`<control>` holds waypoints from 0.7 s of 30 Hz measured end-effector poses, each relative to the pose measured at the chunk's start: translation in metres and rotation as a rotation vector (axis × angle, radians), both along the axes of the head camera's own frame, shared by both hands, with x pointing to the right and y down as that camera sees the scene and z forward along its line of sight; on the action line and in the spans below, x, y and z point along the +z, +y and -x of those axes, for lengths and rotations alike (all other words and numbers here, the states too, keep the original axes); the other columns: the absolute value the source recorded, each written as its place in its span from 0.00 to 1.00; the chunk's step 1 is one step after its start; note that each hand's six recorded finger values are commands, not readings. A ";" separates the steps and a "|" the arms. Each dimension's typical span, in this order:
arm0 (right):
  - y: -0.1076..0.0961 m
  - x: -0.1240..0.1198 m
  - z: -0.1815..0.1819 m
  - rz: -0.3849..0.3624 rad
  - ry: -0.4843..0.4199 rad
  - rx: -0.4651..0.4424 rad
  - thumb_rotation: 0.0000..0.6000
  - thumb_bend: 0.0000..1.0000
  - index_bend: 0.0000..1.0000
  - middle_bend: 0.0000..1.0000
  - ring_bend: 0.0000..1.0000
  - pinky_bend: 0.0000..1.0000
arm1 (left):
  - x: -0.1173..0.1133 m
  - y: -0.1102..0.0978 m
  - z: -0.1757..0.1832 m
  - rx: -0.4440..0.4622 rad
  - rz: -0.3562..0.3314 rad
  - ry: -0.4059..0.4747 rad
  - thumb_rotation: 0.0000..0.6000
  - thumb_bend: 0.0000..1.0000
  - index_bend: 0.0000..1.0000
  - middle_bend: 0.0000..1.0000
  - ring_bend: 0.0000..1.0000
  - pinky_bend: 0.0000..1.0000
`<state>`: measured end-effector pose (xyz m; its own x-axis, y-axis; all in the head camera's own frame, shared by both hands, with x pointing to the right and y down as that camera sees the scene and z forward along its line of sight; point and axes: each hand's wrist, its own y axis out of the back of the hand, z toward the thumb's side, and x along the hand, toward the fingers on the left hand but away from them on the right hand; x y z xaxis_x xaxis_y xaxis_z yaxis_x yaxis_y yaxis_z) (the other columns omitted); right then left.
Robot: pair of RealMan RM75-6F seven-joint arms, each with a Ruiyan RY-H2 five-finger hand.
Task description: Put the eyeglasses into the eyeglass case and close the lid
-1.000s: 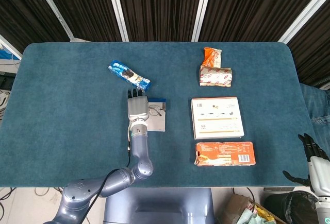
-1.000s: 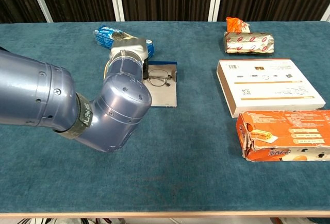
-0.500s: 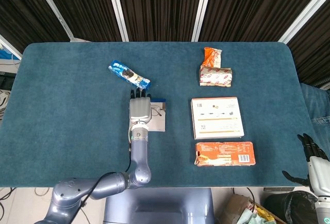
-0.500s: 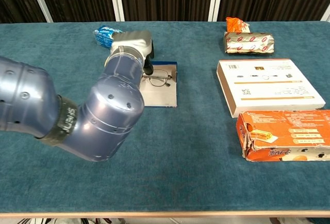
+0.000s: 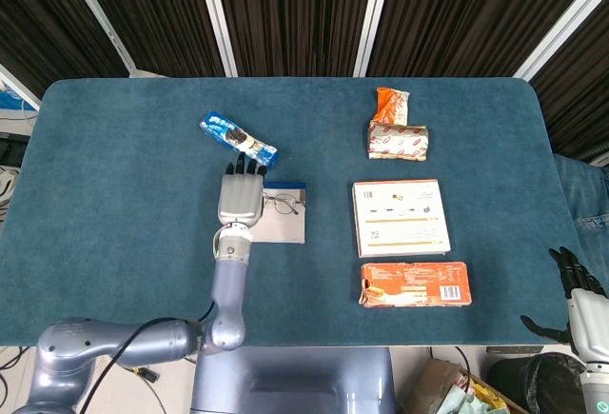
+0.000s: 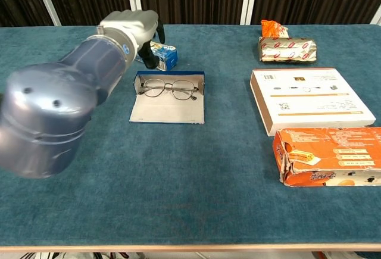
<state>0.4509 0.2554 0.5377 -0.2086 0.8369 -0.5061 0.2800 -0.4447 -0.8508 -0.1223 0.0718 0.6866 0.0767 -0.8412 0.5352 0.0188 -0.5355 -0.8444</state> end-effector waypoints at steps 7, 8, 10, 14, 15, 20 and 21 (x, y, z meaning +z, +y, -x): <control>0.000 0.000 -0.001 0.000 0.001 0.003 1.00 0.22 0.08 0.04 0.12 0.16 | -0.011 0.023 0.009 0.056 0.075 0.092 1.00 0.53 0.03 0.65 0.60 0.69; 0.000 0.000 -0.001 0.001 0.001 0.003 1.00 0.22 0.08 0.04 0.12 0.16 | -0.012 0.025 0.010 0.057 0.086 0.110 1.00 0.54 0.01 0.68 0.63 0.70; 0.000 0.000 0.000 0.001 0.000 0.002 1.00 0.22 0.08 0.04 0.12 0.16 | -0.016 0.031 0.014 0.054 0.113 0.147 1.00 0.55 0.00 0.72 0.66 0.72; 0.000 0.000 0.000 0.002 -0.001 0.002 1.00 0.22 0.08 0.04 0.12 0.16 | -0.016 0.037 0.023 0.045 0.162 0.172 1.00 0.56 0.00 0.78 0.73 0.77; 0.000 0.000 0.000 0.002 -0.002 0.003 1.00 0.22 0.08 0.04 0.12 0.16 | -0.014 0.038 0.025 0.041 0.177 0.171 1.00 0.56 0.00 0.79 0.74 0.77; 0.000 0.000 -0.001 0.003 -0.001 0.006 1.00 0.23 0.08 0.04 0.12 0.16 | -0.003 0.044 0.029 0.029 0.244 0.166 1.00 0.56 0.00 0.81 0.75 0.78; 0.000 0.000 -0.001 0.003 -0.001 0.006 1.00 0.23 0.08 0.04 0.12 0.16 | 0.001 0.046 0.030 0.028 0.262 0.164 1.00 0.56 0.00 0.81 0.75 0.78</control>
<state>0.4518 0.2556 0.5378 -0.2132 0.8340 -0.5089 0.2834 -0.4457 -0.8491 -0.1524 0.1179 0.6871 0.2011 -0.6725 0.7123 -0.0889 -0.7366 -0.6704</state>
